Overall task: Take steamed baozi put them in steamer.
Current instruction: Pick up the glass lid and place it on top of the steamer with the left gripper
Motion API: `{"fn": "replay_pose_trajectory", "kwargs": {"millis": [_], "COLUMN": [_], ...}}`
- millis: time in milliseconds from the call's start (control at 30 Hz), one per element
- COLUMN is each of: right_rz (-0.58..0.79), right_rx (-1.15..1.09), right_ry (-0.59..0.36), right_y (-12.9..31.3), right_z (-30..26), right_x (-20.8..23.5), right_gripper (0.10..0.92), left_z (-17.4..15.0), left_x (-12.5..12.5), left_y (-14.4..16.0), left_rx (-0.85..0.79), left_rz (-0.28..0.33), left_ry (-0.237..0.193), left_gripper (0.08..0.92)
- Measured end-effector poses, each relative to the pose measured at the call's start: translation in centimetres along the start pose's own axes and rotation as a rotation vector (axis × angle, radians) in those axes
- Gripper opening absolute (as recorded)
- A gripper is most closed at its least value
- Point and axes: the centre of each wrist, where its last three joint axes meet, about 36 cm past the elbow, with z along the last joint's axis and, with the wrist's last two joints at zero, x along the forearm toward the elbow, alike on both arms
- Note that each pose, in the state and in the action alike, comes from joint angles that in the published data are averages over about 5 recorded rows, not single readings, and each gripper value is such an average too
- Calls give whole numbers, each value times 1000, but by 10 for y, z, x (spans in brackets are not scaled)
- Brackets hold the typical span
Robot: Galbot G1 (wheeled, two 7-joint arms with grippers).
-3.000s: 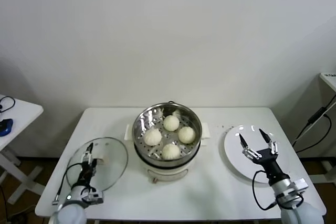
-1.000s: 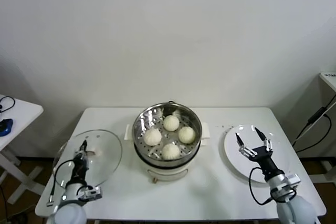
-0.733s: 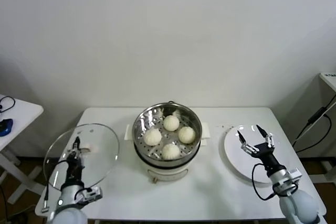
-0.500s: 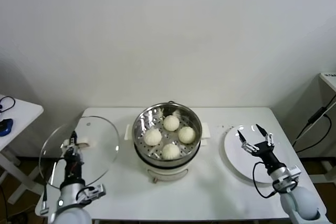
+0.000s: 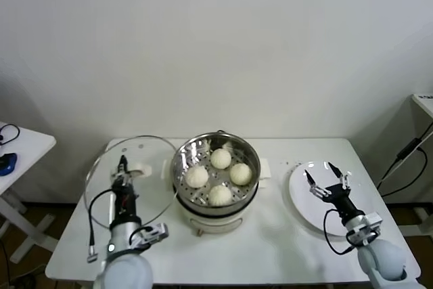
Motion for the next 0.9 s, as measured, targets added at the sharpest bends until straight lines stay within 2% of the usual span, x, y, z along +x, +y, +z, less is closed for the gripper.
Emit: {"fn": "replay_pose_trajectory", "kwargs": {"millis": [300,600,900], "right_rz": [12,5,-16], "right_rx": [4,8,25], "right_ry": [20,47,60], "right_y": [0,-3,-8], "right_z": [6,13,15], "right_x": [6,9,5], "right_gripper": [823,823,823], "left_z": [-51,-88,-116], "left_x": [-5,-8,-13], "left_y": [5,4,1], "left_rx": [40,31,13], "left_rz": [39,71,92], "left_ry": [-79,-142,-180], "left_gripper": [155,155,155]}}
